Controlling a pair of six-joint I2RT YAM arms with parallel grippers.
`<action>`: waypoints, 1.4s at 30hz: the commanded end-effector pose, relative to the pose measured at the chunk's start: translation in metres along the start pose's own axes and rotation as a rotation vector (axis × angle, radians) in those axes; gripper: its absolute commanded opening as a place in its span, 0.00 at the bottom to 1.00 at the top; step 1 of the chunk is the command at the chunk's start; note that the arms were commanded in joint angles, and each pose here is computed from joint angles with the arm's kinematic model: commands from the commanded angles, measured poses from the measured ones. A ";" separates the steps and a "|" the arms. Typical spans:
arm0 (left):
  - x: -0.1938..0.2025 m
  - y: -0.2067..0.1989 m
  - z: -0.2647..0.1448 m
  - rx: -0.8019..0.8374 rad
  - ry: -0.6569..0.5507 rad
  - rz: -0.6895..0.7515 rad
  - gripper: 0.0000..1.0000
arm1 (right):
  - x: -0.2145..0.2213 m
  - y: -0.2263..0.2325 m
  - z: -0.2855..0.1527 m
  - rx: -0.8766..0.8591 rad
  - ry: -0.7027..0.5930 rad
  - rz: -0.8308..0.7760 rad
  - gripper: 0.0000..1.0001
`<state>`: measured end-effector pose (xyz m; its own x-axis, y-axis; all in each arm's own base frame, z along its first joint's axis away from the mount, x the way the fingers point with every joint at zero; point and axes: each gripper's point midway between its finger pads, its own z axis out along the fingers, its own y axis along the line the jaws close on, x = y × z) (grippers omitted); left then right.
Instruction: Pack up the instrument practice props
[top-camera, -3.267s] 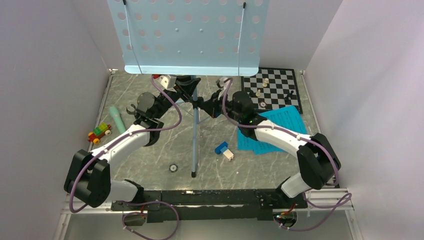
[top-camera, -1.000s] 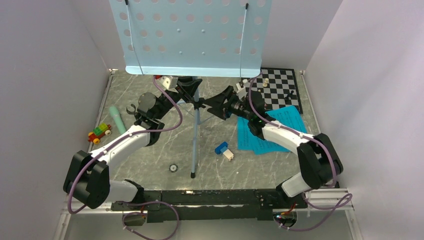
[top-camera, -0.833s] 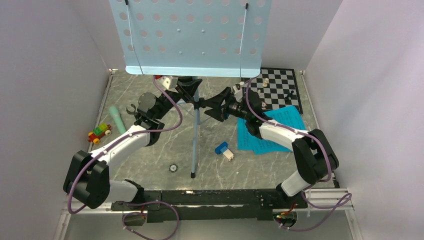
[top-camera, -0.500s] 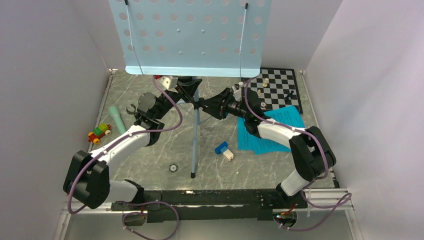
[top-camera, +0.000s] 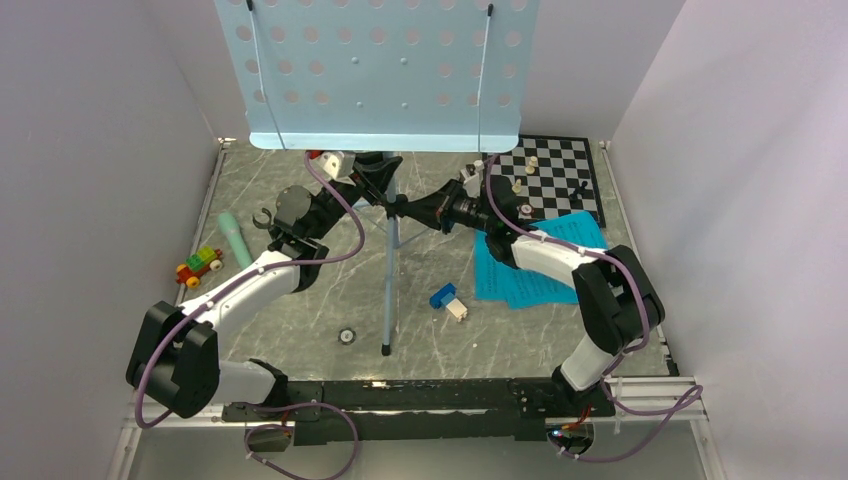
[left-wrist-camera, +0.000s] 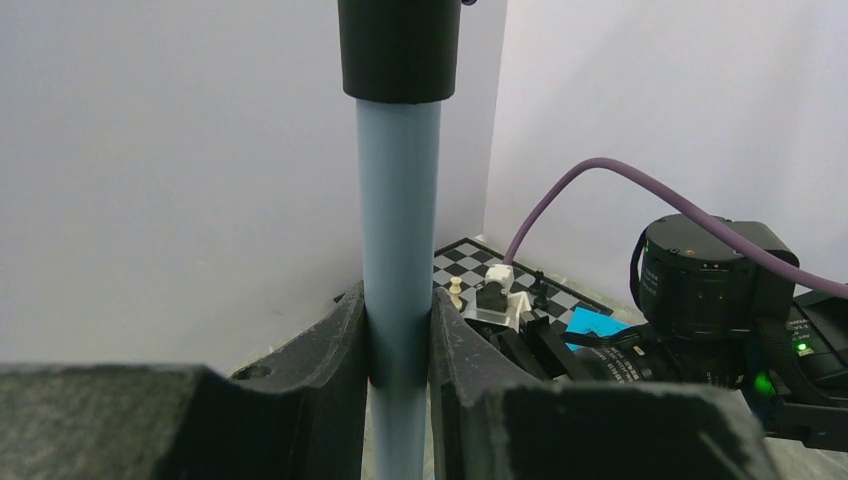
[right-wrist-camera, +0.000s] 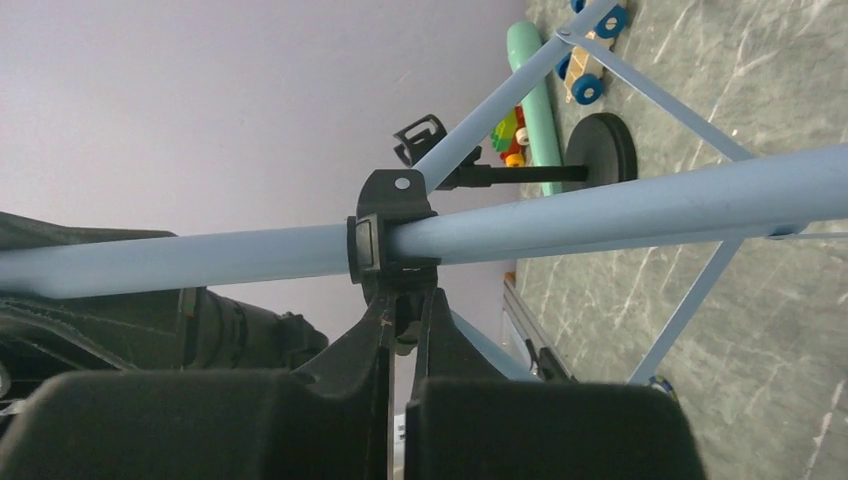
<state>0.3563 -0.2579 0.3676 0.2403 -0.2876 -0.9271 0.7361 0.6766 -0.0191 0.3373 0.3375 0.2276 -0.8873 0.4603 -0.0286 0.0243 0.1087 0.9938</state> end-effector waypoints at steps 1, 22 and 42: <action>0.039 -0.011 -0.010 0.031 0.145 -0.044 0.00 | -0.007 0.039 0.005 -0.066 -0.025 -0.193 0.00; 0.054 -0.009 -0.009 0.014 0.185 -0.081 0.00 | 0.003 -0.041 -0.016 0.505 -0.164 -1.785 0.00; 0.067 0.000 -0.004 -0.027 0.207 -0.100 0.00 | -0.005 0.000 -0.062 0.789 -0.501 -2.093 0.40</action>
<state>0.3476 -0.2770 0.3657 0.2140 -0.3124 -0.9255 0.7816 0.6231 -0.0297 0.3147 0.3160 0.2276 0.3523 -0.6069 -0.7125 -0.2972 0.6493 -0.7001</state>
